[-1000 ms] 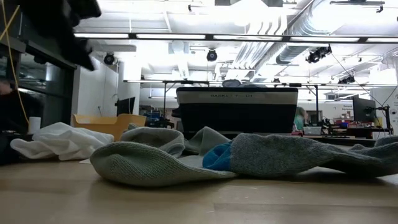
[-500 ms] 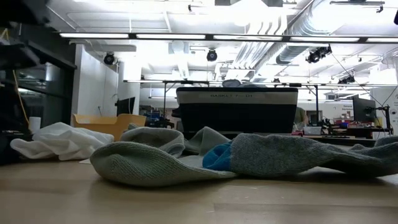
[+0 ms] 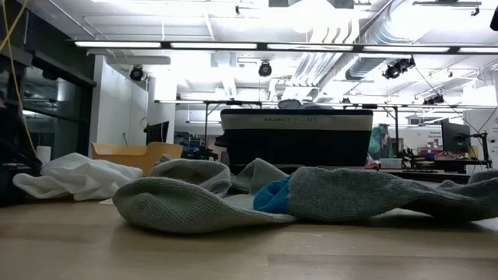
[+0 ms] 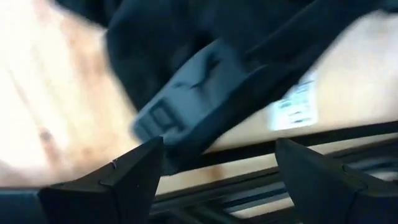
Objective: Pick & Place Cloths
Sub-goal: Put the black boxer shorts into the transparent bin
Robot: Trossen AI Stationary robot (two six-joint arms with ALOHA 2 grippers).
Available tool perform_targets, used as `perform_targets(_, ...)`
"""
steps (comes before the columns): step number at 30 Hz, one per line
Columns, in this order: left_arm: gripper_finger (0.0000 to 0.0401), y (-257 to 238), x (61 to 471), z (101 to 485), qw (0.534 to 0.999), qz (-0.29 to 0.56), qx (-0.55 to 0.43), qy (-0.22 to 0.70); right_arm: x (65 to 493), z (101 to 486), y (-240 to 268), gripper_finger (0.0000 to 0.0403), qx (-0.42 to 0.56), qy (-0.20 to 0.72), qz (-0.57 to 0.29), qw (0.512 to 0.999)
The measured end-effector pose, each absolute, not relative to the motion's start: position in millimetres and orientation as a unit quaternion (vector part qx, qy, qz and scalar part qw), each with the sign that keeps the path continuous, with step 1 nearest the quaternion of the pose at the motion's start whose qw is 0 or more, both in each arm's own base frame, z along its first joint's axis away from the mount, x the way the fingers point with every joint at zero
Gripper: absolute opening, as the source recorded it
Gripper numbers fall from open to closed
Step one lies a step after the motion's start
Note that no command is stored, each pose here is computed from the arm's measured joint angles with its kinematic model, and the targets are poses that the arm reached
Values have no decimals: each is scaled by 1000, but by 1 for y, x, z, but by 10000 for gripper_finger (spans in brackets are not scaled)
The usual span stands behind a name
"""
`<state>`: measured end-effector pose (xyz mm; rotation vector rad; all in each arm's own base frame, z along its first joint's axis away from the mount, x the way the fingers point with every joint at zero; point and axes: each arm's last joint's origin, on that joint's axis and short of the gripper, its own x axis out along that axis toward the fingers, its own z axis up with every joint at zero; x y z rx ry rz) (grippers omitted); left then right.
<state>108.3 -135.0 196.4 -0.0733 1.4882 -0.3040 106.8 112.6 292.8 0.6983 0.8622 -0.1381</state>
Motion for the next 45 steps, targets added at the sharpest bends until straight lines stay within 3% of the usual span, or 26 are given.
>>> perform_targets(9, 303, -146, 119, 174, 730, -112, 50, 673, 107, 293, 113, 262, 331, 409, -66, 848)
perform_targets(32, 303, -166, 146, 180, 768, -148, -128, 610, 107, 293, 112, 262, 331, 399, -73, 852)
perform_targets(45, 297, -144, 174, 184, 811, -159, -94, 555, 114, 286, 119, 262, 310, 405, -90, 856)
